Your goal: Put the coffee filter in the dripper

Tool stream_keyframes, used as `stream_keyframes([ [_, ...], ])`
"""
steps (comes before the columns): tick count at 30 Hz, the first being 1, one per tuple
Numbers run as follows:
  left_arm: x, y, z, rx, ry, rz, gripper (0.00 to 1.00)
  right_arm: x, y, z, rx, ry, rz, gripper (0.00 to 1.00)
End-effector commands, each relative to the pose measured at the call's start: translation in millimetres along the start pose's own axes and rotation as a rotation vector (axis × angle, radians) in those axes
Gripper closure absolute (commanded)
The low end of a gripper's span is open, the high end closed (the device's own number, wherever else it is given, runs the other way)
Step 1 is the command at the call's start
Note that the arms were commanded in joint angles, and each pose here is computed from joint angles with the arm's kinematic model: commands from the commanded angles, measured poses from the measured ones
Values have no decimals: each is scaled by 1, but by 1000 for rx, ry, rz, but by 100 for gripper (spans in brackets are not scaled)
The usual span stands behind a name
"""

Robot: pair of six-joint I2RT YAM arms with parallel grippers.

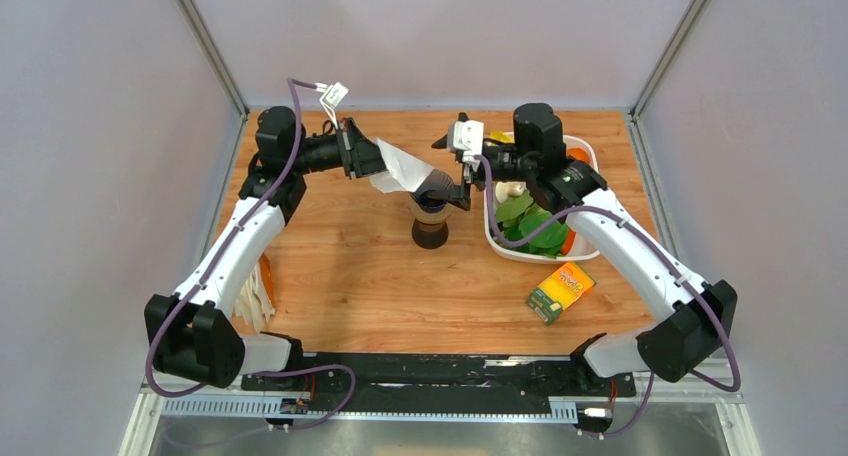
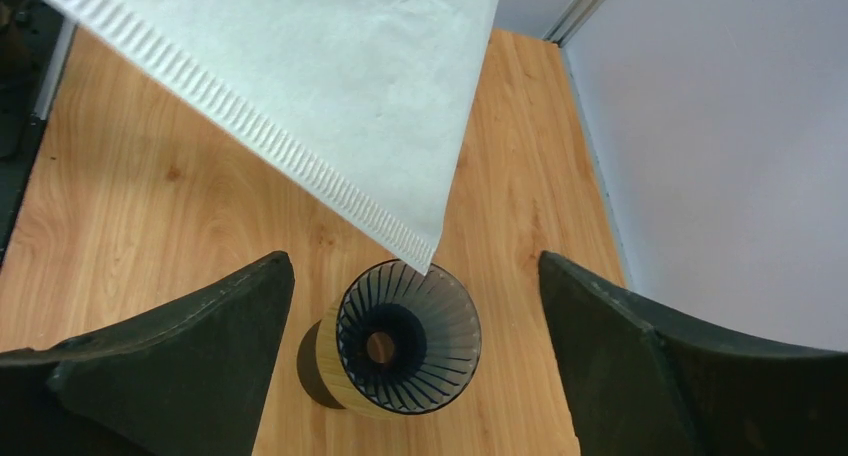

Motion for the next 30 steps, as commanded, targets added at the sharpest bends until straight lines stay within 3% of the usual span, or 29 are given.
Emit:
stream_keyframes([
  [1,7,-21,-6,-176,34,68,100,15,16,-28,-84,-37,-106,0],
  [13,-3,-22,8,-290,157,75,100,5,17,-33,-175,-32,-188,3],
  [23,-14,-31,17,-317,184,74,100,-4,15,-34,-177,-24,-189,32],
  [30,-15,-31,15,-327,173,56,100,-2,19,-40,-177,-41,-204,44],
])
Point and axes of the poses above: each gripper's point midway between its finger pads, its own x axis back along the fingers, its own y axis along the line the jaws close on, z = x × y, the point moved 1 cm from there along x, back along the fingers, and after that the axes turned 9 degrees about x, right-handed, at the moved point
